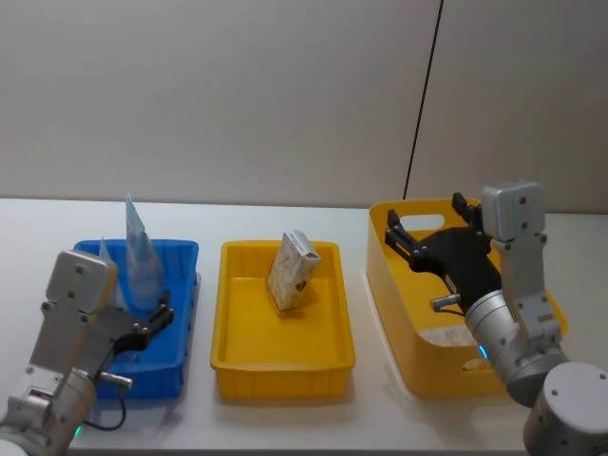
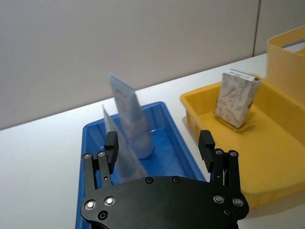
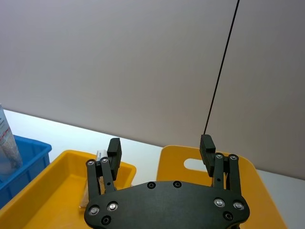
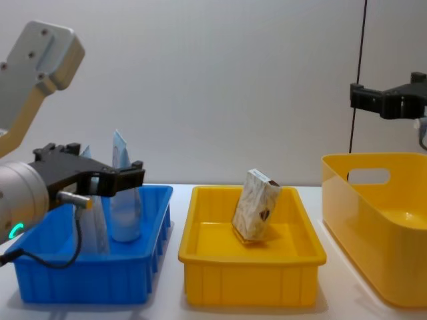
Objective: Bimanual collaborative sorting of washing and personal care products
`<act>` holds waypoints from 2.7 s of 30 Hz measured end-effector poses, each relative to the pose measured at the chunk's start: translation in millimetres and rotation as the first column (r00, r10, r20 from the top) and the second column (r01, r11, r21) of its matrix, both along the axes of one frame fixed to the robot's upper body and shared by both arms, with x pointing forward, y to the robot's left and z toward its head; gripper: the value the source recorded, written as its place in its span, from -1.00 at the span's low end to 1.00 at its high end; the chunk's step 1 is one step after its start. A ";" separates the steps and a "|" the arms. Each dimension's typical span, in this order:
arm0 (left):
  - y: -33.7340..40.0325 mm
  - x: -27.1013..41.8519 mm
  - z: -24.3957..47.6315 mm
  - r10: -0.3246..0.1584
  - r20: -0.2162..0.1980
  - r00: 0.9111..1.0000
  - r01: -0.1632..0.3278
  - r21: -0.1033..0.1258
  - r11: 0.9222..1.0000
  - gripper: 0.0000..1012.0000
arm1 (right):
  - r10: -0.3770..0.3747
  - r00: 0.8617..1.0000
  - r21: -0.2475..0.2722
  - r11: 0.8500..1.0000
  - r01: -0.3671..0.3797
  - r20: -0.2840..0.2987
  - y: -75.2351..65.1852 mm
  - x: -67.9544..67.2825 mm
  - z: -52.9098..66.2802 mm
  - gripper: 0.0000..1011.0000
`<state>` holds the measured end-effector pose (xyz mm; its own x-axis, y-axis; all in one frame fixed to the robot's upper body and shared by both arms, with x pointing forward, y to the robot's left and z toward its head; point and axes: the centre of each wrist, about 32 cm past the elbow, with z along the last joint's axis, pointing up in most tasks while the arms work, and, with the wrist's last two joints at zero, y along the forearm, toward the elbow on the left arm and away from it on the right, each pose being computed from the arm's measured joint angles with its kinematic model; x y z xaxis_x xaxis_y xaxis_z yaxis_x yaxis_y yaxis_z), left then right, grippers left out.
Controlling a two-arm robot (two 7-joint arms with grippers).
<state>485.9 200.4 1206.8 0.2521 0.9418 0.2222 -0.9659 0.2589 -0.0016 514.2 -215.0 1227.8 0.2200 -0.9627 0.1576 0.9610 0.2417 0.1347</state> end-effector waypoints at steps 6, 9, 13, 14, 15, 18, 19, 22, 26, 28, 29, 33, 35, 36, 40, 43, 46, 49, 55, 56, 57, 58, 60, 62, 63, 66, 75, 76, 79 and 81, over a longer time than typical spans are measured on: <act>2.8 1.0 1.1 0.053 -0.033 0.998 -0.053 -0.010 0.999 0.98 | 0.008 1.000 0.001 1.000 -0.008 0.004 0.5 -0.3 0.4 0.99; 4.2 2.5 1.3 0.076 -0.048 0.996 -0.077 -0.013 0.997 0.98 | 0.011 1.000 0.001 1.000 -0.011 0.006 0.6 -0.5 0.5 0.99; 6.0 6.7 1.1 0.102 -0.070 0.992 -0.104 -0.013 0.995 0.98 | 0.014 1.000 0.001 1.000 -0.014 0.007 0.8 -0.6 0.7 0.99; 6.0 6.7 1.1 0.102 -0.070 0.992 -0.104 -0.013 0.995 0.98 | 0.015 1.000 0.001 1.000 -0.015 0.008 0.9 -0.6 0.7 0.99; 6.4 8.7 0.9 0.109 -0.077 0.991 -0.110 -0.013 0.994 0.98 | 0.015 1.000 0.001 1.000 -0.015 0.008 0.9 -0.7 0.8 0.99; 6.7 12.6 0.4 0.117 -0.090 0.989 -0.119 -0.012 0.993 0.98 | 0.016 1.000 0.001 1.000 -0.016 0.008 1.0 -0.7 0.7 0.99; 6.5 13.6 0.4 0.119 -0.093 0.989 -0.120 -0.012 0.993 0.98 | 0.017 1.000 0.001 1.000 -0.017 0.008 1.1 -0.8 0.7 0.99; 6.5 18.4 -0.4 0.123 -0.105 0.987 -0.124 -0.009 0.992 0.98 | 0.018 1.000 0.002 1.000 -0.018 0.009 1.2 -0.8 0.8 0.99; 5.9 25.8 -1.9 0.122 -0.121 0.985 -0.124 -0.006 0.992 0.98 | 0.018 1.000 0.002 1.000 -0.018 0.009 1.2 -0.9 0.9 0.99; 5.8 28.7 -2.7 0.122 -0.127 0.984 -0.124 -0.005 0.992 0.98 | 0.019 1.000 0.002 1.000 -0.019 0.009 1.2 -0.9 0.9 0.99; 5.7 30.4 -3.0 0.122 -0.129 0.984 -0.124 -0.004 0.992 0.98 | 0.019 1.000 0.002 1.000 -0.019 0.010 1.2 -0.9 0.9 0.99; 6.0 38.3 -5.0 0.122 -0.141 0.983 -0.123 -0.001 0.992 0.98 | 0.019 1.000 0.002 1.000 -0.019 0.010 1.2 -0.9 1.1 0.99; 6.3 41.3 -5.7 0.122 -0.144 0.982 -0.123 0.001 0.992 0.98 | 0.020 1.000 0.002 1.000 -0.020 0.011 1.2 -0.9 1.1 0.99; 6.7 43.9 -6.5 0.121 -0.146 0.982 -0.122 0.003 0.993 0.98 | 0.020 1.000 0.002 1.000 -0.020 0.011 1.2 -0.9 1.1 0.99; 7.7 50.8 -8.6 0.118 -0.148 0.982 -0.118 0.008 0.993 0.98 | 0.020 1.000 0.002 1.000 -0.020 0.011 1.2 -0.9 1.1 0.99; 8.7 56.2 -10.1 0.115 -0.149 0.982 -0.115 0.012 0.993 0.98 | 0.020 1.000 0.002 1.000 -0.020 0.011 1.2 -0.9 1.1 0.99; 9.6 60.9 -13.1 0.114 -0.154 0.981 -0.113 0.019 0.993 0.98 | 0.020 1.000 0.002 1.000 -0.020 0.011 1.2 -0.9 1.1 0.99; 10.4 65.0 -15.8 0.112 -0.159 0.981 -0.110 0.024 0.994 0.98 | 0.020 1.000 0.002 1.000 -0.020 0.011 1.2 -0.9 1.1 0.99; 11.0 71.0 -19.9 0.112 -0.167 0.980 -0.108 0.033 0.994 0.86 | 0.020 1.000 0.002 1.000 -0.020 0.011 1.2 -0.9 1.1 0.99; 11.0 72.4 -20.7 0.112 -0.169 0.979 -0.107 0.034 0.994 0.80 | 0.020 1.000 0.002 1.000 -0.020 0.011 1.2 -0.9 1.1 0.99; 11.2 73.0 -21.5 0.112 -0.171 0.979 -0.108 0.035 0.994 0.79 | 0.020 1.000 0.002 1.000 -0.020 0.011 1.2 -0.9 1.1 0.99; 11.1 73.6 -22.0 0.113 -0.172 0.979 -0.108 0.035 0.993 0.74 | 0.020 1.000 0.002 1.000 -0.020 0.011 1.2 -0.9 1.1 0.99; 10.9 74.9 -23.5 0.114 -0.176 0.978 -0.110 0.036 0.993 0.60 | 0.020 1.000 0.002 1.000 -0.020 0.011 1.2 -0.9 1.1 0.99; 10.5 76.2 -24.7 0.116 -0.180 0.977 -0.112 0.036 0.993 0.45 | 0.020 1.000 0.002 1.000 -0.020 0.011 1.2 -0.9 1.1 0.99; 10.4 76.6 -25.0 0.117 -0.180 0.977 -0.112 0.036 0.993 0.42 | 0.020 1.000 0.002 1.000 -0.020 0.011 1.2 -0.9 1.1 0.99; 10.4 77.9 -26.1 0.118 -0.182 0.976 -0.113 0.038 0.993 0.27 | 0.020 1.000 0.002 1.000 -0.020 0.011 1.2 -0.9 1.1 0.99; 9.6 80.2 -27.7 0.113 -0.179 0.977 -0.106 0.045 0.993 -0.24 | 0.020 1.000 0.002 1.000 -0.020 0.011 1.2 -0.9 1.1 0.99; 9.4 80.3 -27.7 0.112 -0.179 0.977 -0.105 0.045 0.993 -0.26 | 0.020 1.000 0.002 1.000 -0.020 0.011 1.2 -0.9 1.1 0.99; 9.2 80.7 -27.5 0.106 -0.175 0.979 -0.100 0.046 0.994 -0.32 | 0.020 1.000 0.002 1.000 -0.020 0.011 1.2 -0.9 1.1 0.99; 9.1 80.8 -27.2 0.101 -0.170 0.980 -0.095 0.046 0.994 -0.35 | 0.020 1.000 0.002 1.000 -0.020 0.011 1.2 -0.9 1.1 0.99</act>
